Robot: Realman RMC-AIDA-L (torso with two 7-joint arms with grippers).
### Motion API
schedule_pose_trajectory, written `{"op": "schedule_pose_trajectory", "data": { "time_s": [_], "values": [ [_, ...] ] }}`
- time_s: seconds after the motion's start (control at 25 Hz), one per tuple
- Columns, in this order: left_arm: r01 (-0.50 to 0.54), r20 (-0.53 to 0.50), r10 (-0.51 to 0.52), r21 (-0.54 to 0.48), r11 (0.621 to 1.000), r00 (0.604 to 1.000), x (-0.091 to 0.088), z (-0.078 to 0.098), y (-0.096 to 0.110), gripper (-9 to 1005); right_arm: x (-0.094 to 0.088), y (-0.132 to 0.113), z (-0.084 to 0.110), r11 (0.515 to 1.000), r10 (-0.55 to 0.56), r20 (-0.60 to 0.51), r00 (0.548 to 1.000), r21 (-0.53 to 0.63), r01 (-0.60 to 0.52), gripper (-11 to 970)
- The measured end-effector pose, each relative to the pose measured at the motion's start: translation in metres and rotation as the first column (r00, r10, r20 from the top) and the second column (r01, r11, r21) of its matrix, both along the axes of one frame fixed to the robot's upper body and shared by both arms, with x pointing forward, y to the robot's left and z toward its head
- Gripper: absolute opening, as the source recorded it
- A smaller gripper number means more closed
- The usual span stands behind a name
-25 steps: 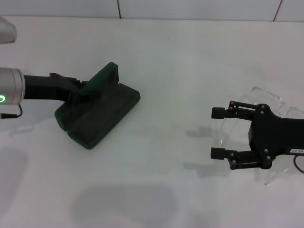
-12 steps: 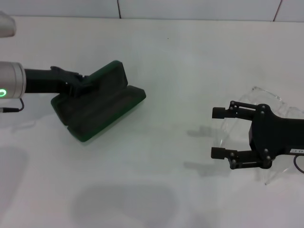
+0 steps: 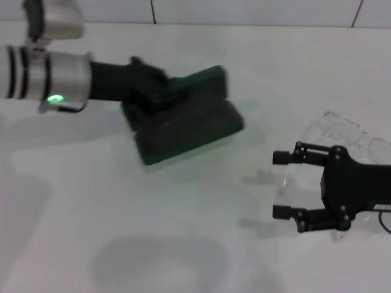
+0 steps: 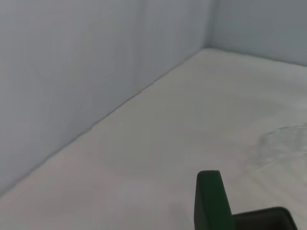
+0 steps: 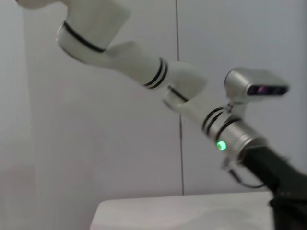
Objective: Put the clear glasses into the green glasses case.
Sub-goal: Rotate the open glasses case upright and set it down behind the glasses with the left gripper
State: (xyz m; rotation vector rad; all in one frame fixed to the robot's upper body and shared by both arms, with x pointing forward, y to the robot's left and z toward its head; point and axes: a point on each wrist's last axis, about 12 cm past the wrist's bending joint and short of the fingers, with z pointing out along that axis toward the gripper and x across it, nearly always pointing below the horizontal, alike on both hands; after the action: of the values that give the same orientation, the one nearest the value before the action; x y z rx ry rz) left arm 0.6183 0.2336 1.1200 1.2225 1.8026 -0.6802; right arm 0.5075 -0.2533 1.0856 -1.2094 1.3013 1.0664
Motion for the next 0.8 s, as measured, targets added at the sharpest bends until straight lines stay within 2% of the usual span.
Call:
{"op": "schedule_pose_trajectory", "data": {
  "time_s": [0.12,0.28,0.44,0.6,0.64,0.8],
  "values": [
    [0.093,0.087,-0.093,0.007,0.996,0.992,0.007,0.007,-0.02,215,-0.004,-0.001,-0.003,1.0,0.016,-0.008,1.0,-0.012,-0.016,825],
    [0.207,0.199,-0.208,0.027,0.978,0.958,0.013,0.015,-0.047,219,-0.01,-0.004,-0.007,1.0,0.015,0.0,1.0,-0.016,-0.015,825],
    [0.267,0.279,-0.275,0.065,0.961,0.92,0.019,0.018,-0.069,223,-0.017,-0.006,-0.01,1.0,0.014,0.018,1.0,-0.011,-0.013,825],
    [0.272,0.312,-0.306,0.149,0.951,0.899,0.024,0.011,-0.084,227,-0.022,-0.003,-0.015,0.999,0.03,0.02,0.999,-0.021,-0.03,825],
    [0.269,0.304,-0.317,0.191,0.944,0.898,0.026,0.005,-0.089,228,-0.023,-0.002,-0.016,0.999,0.035,0.018,0.999,-0.023,-0.035,825],
    [0.267,0.285,-0.338,0.259,0.928,0.897,0.025,-0.007,-0.099,231,-0.027,-0.002,-0.019,0.999,0.038,0.007,0.999,-0.026,-0.038,825]
  ]
}}
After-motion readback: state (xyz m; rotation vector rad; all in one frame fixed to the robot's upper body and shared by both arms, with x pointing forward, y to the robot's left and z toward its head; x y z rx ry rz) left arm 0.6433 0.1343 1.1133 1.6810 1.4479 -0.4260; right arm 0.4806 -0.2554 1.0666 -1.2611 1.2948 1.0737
